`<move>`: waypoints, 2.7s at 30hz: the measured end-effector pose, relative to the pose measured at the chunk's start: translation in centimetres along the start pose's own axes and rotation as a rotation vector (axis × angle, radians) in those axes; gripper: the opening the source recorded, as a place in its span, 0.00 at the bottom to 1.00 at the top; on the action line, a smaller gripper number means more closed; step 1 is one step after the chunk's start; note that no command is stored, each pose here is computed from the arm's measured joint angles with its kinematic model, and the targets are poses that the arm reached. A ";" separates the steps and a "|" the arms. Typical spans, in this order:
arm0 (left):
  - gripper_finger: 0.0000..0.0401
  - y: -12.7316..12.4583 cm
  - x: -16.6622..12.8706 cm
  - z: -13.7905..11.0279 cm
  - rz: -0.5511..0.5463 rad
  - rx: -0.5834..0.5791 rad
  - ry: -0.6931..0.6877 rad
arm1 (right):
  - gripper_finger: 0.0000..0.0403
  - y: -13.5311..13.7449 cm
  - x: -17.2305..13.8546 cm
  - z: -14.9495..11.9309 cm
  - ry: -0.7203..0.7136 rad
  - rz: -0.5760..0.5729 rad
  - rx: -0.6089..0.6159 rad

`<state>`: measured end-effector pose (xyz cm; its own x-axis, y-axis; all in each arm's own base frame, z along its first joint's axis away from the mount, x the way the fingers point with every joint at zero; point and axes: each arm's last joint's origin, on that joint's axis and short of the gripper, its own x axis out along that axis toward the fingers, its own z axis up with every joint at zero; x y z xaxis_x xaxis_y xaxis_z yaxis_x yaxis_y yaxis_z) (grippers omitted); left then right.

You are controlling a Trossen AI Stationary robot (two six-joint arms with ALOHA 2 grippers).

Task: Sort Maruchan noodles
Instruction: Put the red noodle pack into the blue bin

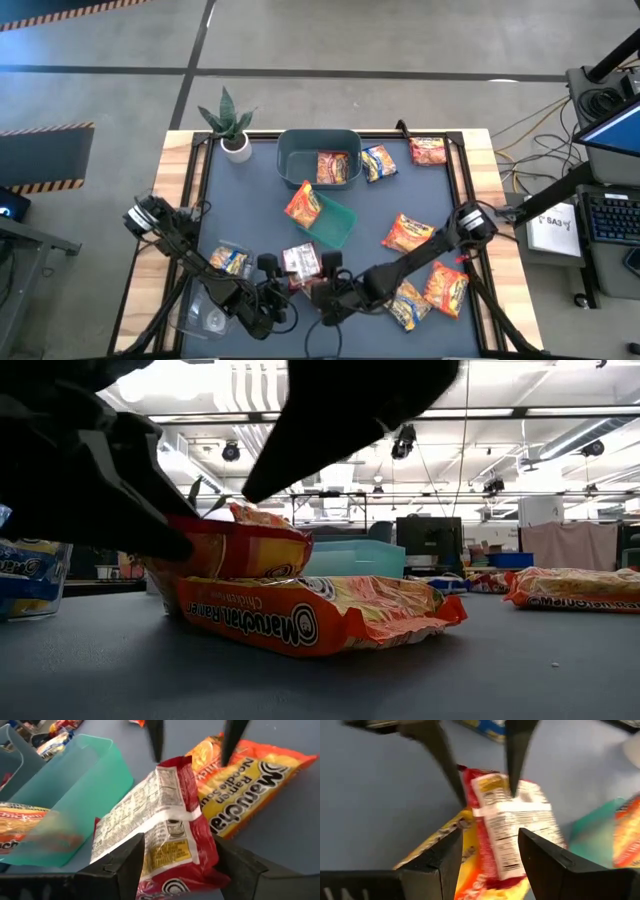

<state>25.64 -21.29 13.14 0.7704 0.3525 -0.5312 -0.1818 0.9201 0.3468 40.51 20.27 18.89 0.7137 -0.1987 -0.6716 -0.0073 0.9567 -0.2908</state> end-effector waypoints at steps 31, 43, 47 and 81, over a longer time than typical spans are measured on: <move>0.00 0.0 -0.1 3.7 0.061 -0.011 -0.070 | 0.44 -2.7 2.1 0.2 0.022 -0.013 -0.013; 0.00 0.1 -0.4 4.8 0.111 -0.001 -0.103 | 0.25 -2.9 2.3 0.5 0.001 0.016 -0.047; 0.01 0.2 -0.7 4.9 0.144 0.005 -0.121 | 0.08 -3.0 2.3 0.5 0.001 0.010 -0.056; 0.39 11.2 -8.8 6.2 0.267 0.274 -0.133 | 0.04 -18.3 -11.3 6.3 -0.027 0.060 0.309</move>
<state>20.62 -15.14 26.49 0.7934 0.5316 -0.2964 -0.2308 0.7134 0.6617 37.02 6.30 36.10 0.7369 -0.1379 -0.6618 0.1598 0.9868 -0.0277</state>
